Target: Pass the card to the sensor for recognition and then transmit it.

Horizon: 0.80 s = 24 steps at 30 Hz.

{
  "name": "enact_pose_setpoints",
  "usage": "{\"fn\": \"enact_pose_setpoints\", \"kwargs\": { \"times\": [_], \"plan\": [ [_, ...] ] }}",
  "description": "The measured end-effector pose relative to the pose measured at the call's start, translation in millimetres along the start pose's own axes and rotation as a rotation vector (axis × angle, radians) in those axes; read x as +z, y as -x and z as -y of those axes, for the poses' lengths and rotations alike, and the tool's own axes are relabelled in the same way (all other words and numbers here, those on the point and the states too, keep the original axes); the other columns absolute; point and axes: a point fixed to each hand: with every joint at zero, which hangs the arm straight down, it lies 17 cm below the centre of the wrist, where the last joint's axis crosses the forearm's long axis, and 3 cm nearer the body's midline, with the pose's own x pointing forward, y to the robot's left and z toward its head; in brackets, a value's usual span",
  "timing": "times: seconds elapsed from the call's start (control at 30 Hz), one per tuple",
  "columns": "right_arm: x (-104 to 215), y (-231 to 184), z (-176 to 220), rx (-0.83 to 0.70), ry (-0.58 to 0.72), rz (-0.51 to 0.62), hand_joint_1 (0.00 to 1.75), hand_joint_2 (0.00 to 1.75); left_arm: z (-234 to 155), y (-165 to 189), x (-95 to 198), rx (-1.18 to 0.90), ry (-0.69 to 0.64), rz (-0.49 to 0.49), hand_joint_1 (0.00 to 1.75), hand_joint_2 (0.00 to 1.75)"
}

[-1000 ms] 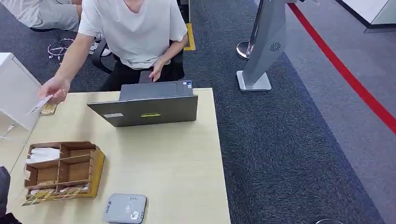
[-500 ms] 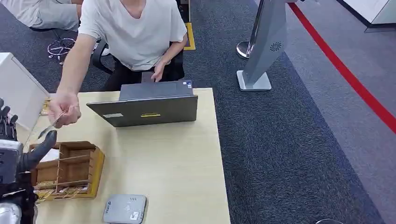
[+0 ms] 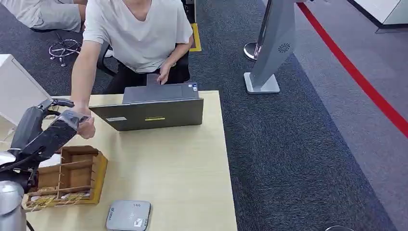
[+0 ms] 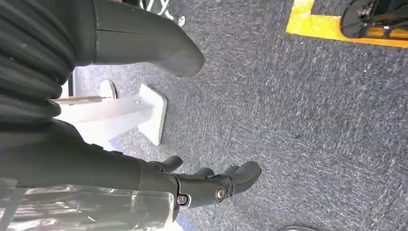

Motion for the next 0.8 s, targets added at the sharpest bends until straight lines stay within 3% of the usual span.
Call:
{"fn": "enact_pose_setpoints", "kwargs": {
  "times": [0.4, 0.8],
  "plan": [
    [-11, 5, 7, 0.029, -0.001, -0.024, 0.0, 1.75, -3, 40, -6, -0.398, 0.161, -0.21, 1.75, 1.75],
    [-14, 10, 9, 0.035, -0.02, -0.048, 0.0, 1.75, -37, 64, -7, -0.775, 0.157, -0.406, 1.75, 1.75]
  ]
}}
